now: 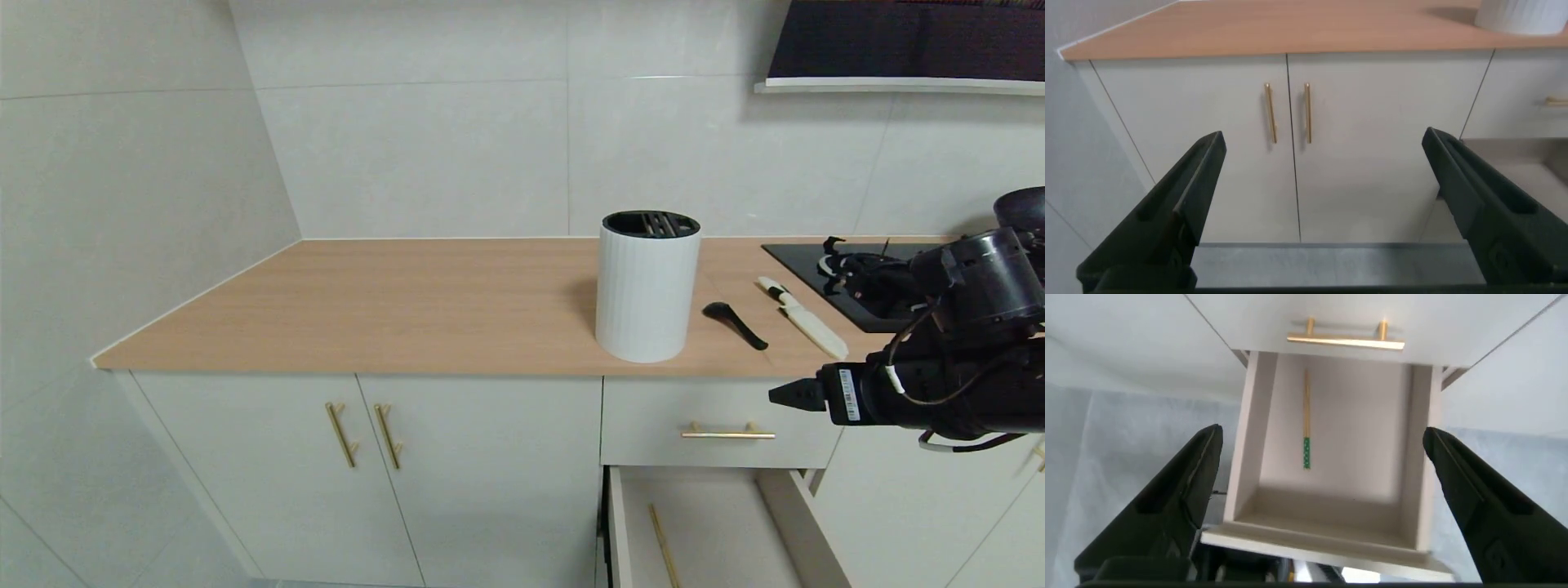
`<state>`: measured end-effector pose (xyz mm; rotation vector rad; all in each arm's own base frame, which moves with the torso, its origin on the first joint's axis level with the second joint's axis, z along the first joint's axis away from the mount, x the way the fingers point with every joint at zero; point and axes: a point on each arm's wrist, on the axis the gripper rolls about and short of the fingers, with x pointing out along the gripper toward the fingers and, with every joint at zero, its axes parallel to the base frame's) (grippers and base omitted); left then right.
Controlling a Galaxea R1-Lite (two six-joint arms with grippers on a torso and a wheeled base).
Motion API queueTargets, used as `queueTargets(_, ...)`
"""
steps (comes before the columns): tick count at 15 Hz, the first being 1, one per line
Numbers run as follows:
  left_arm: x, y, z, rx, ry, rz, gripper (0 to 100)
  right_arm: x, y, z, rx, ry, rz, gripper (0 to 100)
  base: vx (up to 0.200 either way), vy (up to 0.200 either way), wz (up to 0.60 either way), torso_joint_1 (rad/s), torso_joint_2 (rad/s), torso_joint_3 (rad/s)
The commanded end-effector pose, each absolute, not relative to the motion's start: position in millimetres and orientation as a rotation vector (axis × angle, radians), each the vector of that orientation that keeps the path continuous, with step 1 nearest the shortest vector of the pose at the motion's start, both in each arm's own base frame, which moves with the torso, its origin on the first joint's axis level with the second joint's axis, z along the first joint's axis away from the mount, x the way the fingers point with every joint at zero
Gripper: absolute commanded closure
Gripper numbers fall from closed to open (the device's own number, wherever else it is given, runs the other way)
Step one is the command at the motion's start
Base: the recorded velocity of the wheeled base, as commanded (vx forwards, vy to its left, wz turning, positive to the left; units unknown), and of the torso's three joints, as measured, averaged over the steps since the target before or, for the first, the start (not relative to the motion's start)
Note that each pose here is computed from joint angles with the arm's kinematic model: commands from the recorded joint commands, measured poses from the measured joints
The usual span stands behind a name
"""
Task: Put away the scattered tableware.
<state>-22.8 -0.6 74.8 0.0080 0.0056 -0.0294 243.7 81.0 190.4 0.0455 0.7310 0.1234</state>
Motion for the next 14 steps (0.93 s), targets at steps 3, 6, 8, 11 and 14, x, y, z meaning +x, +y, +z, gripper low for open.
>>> queueTargets(3,-23,-1,75,0.008,0.006,-0.029,0,304,68,168,-0.002,0.630,0.097,0,0.000,0.000,0.00,0.067,-0.13,-0.079)
queueTargets(6,-23,-1,75,0.008,0.006,-0.029,0,365,50,150,-0.008,0.543,0.141,0,0.000,0.000,0.00,0.000,0.00,0.000)
queueTargets(8,-23,-1,75,0.008,0.006,-0.029,0,392,42,137,-0.022,0.542,0.191,0,0.000,0.000,0.00,0.000,0.00,0.000)
queueTargets(11,-23,-1,75,0.008,0.006,-0.029,0,413,38,118,-0.043,0.528,0.241,0,0.000,0.000,0.00,0.000,0.00,0.000)
queueTargets(14,-23,-1,75,0.008,0.006,-0.029,0,431,36,94,-0.073,0.480,0.249,0,0.000,0.000,0.00,0.000,0.00,0.000)
